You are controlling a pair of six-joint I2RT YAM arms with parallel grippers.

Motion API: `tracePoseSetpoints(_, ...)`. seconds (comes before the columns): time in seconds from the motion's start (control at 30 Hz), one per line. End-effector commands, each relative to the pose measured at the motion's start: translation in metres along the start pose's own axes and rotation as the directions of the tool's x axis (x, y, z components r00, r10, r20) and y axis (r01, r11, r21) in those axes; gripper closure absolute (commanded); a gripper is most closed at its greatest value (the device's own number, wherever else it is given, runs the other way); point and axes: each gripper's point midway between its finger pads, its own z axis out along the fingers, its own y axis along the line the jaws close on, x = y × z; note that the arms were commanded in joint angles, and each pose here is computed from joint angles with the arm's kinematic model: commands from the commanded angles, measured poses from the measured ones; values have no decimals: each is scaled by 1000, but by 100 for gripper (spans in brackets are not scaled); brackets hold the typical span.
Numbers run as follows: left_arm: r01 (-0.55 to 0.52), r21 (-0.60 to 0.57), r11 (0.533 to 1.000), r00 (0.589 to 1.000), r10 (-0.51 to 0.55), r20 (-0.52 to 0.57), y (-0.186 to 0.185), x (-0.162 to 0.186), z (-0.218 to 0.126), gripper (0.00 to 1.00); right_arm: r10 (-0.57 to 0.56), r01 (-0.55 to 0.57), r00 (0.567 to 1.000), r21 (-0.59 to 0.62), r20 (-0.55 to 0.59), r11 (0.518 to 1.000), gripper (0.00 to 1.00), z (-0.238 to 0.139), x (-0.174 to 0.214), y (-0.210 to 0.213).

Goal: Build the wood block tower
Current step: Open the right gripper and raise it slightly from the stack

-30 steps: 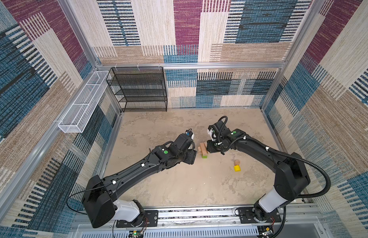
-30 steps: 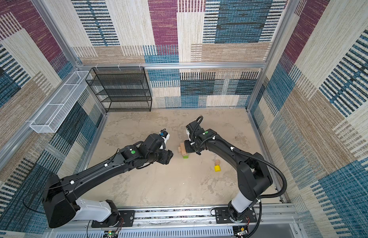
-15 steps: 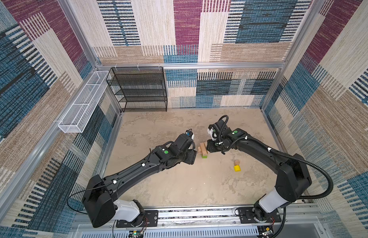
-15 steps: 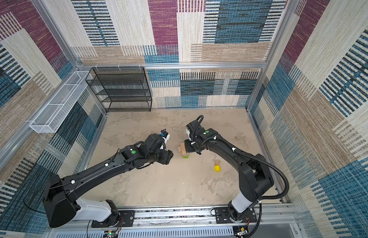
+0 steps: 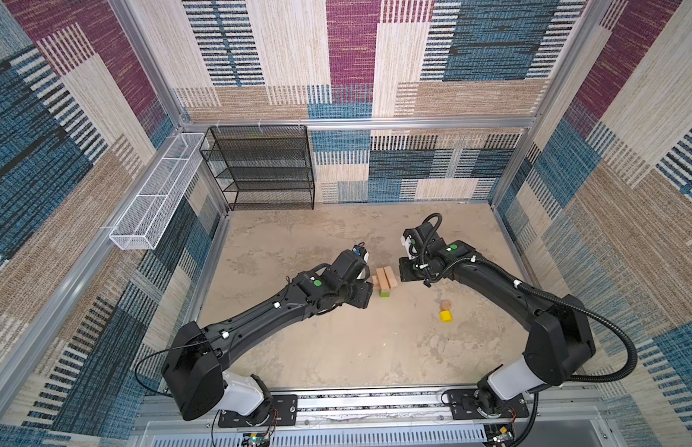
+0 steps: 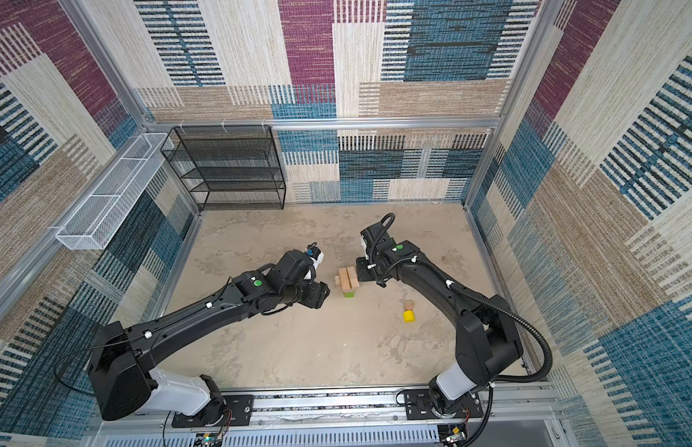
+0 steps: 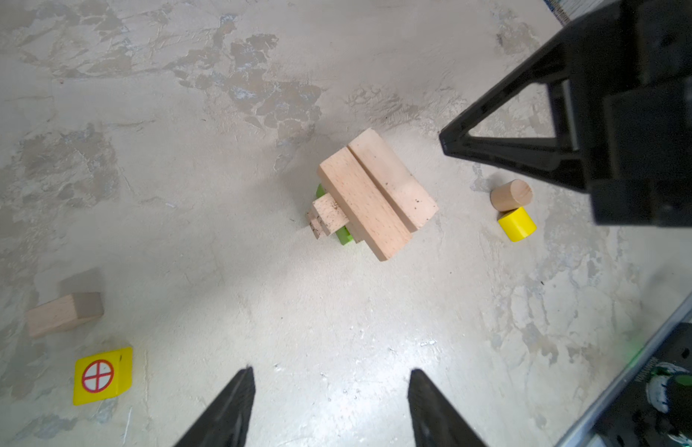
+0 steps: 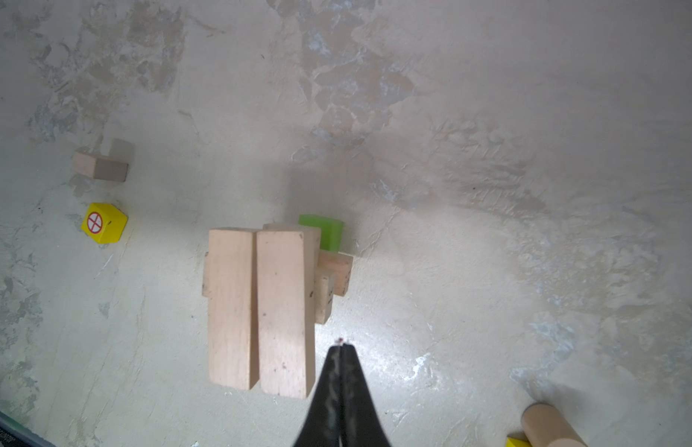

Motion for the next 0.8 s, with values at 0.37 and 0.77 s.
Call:
tracePoseSetpoints(0.37, 18, 10, 1000, 1000, -18, 16, 0, -1, -7, 32, -25, 21, 999, -83, -41, 996, 92, 18, 2, 12)
tracePoseSetpoints(0.77, 18, 7, 1000, 1000, -18, 18, 2, -2, -8, 32, -31, 25, 998, -92, -61, 995, 90, 21, 5, 14)
